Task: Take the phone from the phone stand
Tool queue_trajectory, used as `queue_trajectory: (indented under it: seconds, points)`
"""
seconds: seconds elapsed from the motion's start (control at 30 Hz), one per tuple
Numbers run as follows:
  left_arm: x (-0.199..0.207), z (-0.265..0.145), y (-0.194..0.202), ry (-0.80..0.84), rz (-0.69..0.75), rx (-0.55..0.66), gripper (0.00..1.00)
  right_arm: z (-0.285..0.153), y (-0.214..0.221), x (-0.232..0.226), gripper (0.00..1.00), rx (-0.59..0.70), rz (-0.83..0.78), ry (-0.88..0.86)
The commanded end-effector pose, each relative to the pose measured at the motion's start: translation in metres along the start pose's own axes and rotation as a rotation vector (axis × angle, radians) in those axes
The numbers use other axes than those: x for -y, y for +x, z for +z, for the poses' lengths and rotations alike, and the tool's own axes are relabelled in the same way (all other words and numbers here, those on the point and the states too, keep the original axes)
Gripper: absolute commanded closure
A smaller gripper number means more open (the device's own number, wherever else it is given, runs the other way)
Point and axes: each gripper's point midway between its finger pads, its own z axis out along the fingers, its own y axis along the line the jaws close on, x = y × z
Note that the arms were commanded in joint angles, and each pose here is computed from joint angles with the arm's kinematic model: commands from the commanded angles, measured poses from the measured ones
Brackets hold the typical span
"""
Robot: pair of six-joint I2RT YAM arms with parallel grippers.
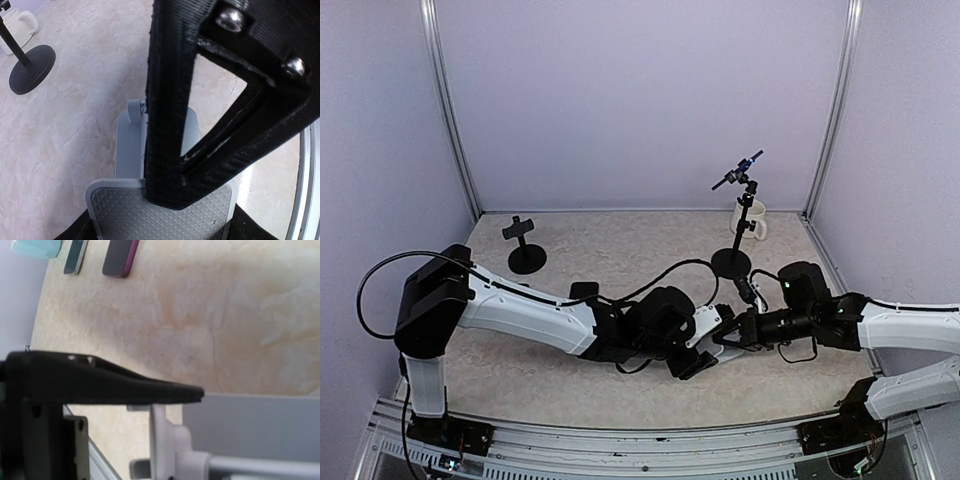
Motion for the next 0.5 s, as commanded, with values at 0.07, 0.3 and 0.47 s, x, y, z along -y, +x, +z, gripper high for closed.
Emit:
queue_trajectory:
  seconds: [0.07, 0.3, 0.47]
  points:
    - [-0.013, -0.002, -0.013, -0.042, -0.018, 0.031, 0.62, -0.003, -0.012, -0.017, 0.94, 0.033, -0.049, -0.036]
    - [-0.062, -0.014, -0.011, -0.145, -0.178, 0.064, 0.72, -0.017, -0.038, -0.023, 0.43, 0.115, -0.109, 0.032]
    - [-0.115, -0.030, -0.007, -0.279, -0.316, 0.090, 0.76, -0.025, -0.053, -0.024, 0.35, 0.153, -0.125, 0.022]
